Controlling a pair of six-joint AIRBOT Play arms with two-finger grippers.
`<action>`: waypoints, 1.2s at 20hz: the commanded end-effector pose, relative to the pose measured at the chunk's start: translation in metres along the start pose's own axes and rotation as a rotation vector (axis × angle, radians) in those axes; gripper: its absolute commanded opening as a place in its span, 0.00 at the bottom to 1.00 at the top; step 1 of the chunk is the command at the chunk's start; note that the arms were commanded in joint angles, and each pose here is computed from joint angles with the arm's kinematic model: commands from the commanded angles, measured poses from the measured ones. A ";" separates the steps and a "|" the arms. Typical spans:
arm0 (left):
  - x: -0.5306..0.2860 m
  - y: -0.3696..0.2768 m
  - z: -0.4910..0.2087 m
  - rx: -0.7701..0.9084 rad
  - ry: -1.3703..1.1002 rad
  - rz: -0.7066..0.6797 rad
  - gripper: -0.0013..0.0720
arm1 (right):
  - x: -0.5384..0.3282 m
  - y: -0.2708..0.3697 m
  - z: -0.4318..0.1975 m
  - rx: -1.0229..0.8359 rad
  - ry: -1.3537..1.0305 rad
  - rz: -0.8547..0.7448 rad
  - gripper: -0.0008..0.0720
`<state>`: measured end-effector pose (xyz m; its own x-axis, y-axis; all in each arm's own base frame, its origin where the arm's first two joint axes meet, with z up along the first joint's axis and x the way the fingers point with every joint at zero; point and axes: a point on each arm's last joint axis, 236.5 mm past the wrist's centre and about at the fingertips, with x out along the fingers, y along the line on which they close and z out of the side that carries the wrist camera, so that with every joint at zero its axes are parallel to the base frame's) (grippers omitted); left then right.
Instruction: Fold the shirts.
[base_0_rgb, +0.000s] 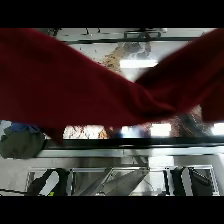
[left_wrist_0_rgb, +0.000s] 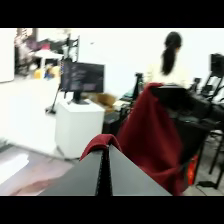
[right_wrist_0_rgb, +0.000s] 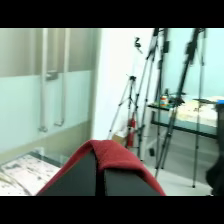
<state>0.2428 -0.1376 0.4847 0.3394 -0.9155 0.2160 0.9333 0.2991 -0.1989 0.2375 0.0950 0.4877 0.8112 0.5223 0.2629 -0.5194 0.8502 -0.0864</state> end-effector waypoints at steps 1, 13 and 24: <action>-0.004 0.069 -0.048 -0.187 0.087 0.138 0.05 | 0.017 -0.029 -0.029 0.069 0.069 0.038 0.04; -0.067 0.305 -0.423 -1.004 0.691 0.437 1.00 | 0.127 -0.162 -0.452 0.842 0.610 -0.052 0.53; -0.131 0.130 -0.518 -1.377 1.195 0.527 0.87 | -0.107 -0.275 -0.441 0.830 1.009 -0.527 0.54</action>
<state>0.3231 -0.1140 -0.0372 -0.1794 -0.7627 -0.6214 -0.0856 0.6414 -0.7625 0.4582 -0.1109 0.0902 0.6994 0.3998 -0.5924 0.0004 0.8287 0.5597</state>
